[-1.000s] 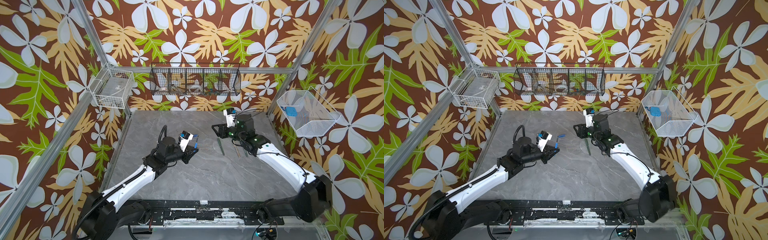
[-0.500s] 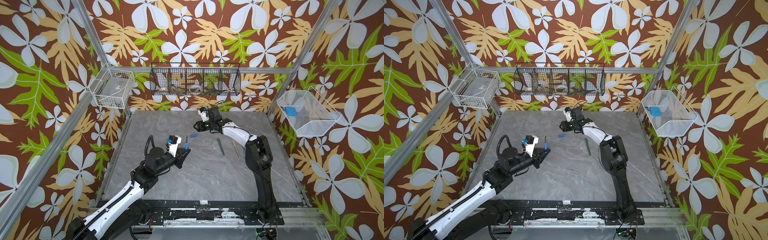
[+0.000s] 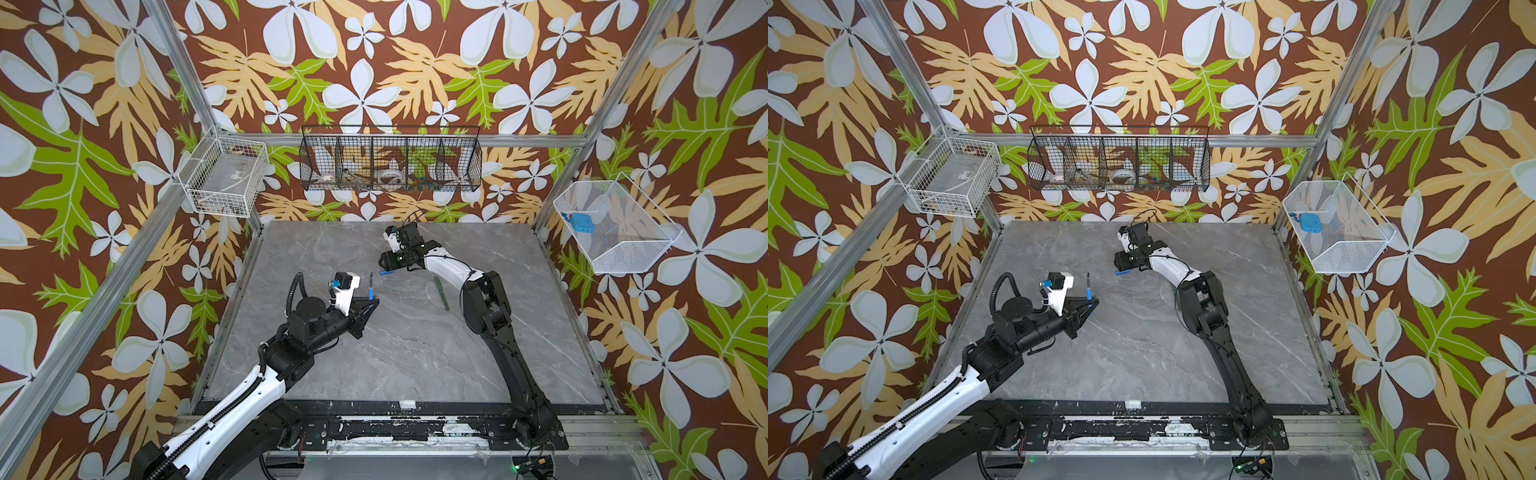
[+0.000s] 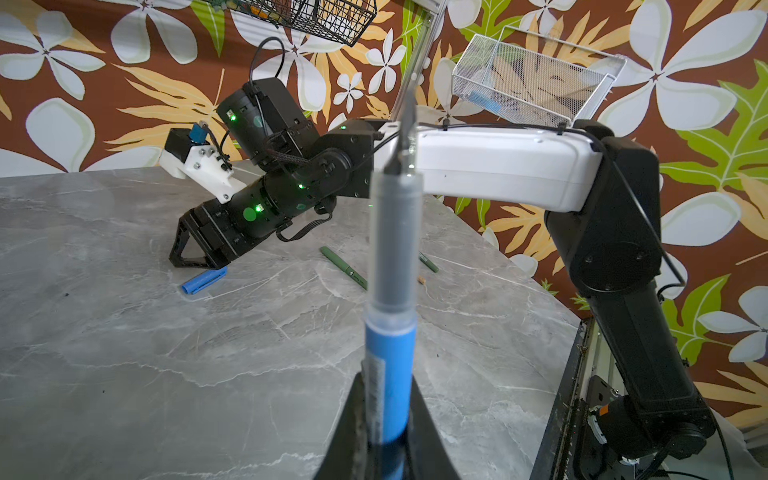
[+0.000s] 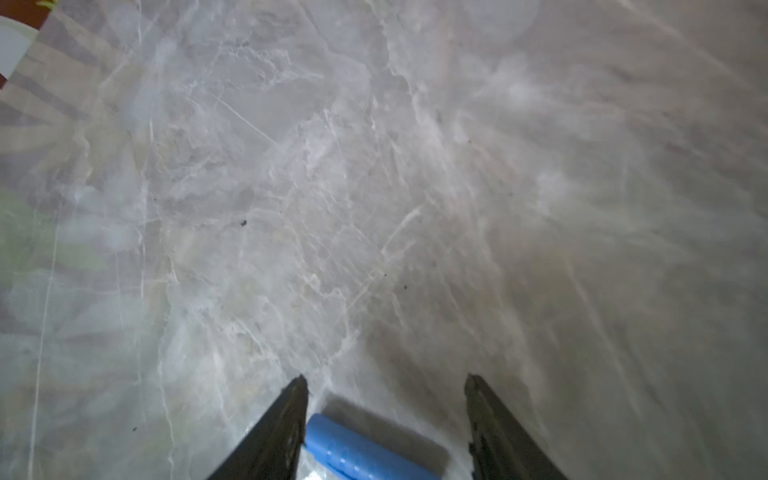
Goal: Insert pens into pen caps
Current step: Rotate the pen cap at the center of the table.
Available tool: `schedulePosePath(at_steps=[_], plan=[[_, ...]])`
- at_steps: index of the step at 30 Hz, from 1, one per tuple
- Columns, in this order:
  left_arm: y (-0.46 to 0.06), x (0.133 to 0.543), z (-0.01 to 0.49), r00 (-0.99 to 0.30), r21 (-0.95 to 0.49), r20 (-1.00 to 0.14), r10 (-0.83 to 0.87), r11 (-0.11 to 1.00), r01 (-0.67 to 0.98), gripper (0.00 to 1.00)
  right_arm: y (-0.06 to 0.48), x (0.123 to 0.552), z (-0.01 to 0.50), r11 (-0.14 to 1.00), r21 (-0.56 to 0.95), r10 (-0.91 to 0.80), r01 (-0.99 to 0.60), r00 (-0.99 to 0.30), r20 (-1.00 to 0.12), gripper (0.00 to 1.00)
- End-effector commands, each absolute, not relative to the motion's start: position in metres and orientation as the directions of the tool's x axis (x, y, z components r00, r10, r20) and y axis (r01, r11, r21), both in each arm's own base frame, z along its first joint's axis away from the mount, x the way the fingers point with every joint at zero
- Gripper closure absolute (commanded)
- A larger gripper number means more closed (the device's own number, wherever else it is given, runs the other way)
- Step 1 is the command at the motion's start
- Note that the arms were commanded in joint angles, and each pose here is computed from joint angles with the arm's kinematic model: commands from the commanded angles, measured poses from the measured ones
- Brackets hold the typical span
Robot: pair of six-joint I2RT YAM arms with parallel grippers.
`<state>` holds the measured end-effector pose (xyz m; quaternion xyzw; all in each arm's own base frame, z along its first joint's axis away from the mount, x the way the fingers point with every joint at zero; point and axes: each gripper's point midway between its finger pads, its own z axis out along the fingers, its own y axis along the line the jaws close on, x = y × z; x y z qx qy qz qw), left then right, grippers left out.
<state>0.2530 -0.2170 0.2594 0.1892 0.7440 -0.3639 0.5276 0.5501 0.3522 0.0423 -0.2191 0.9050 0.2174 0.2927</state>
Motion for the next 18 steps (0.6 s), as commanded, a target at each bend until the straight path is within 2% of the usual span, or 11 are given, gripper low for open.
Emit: schedulePosePath(at_steps=[1,11,18], plan=[[-0.218,0.254,0.265,-0.358,-0.335,-0.928,-0.105,0.658,0.675,1.00,0.359,0.543,0.033,0.778,0.296,-0.297,-0.554,-0.740,-0.604,0.39],[-0.218,0.255,0.263,-0.360,-0.324,-0.929,-0.088,0.666,0.672,1.00,0.379,0.518,0.021,0.681,0.425,-0.329,-0.597,-0.767,-0.551,0.39],[-0.215,0.255,0.267,-0.348,-0.316,-0.933,-0.094,0.676,0.666,1.00,0.368,0.478,0.019,0.683,0.490,-0.363,-0.542,-0.834,-0.417,0.43]])
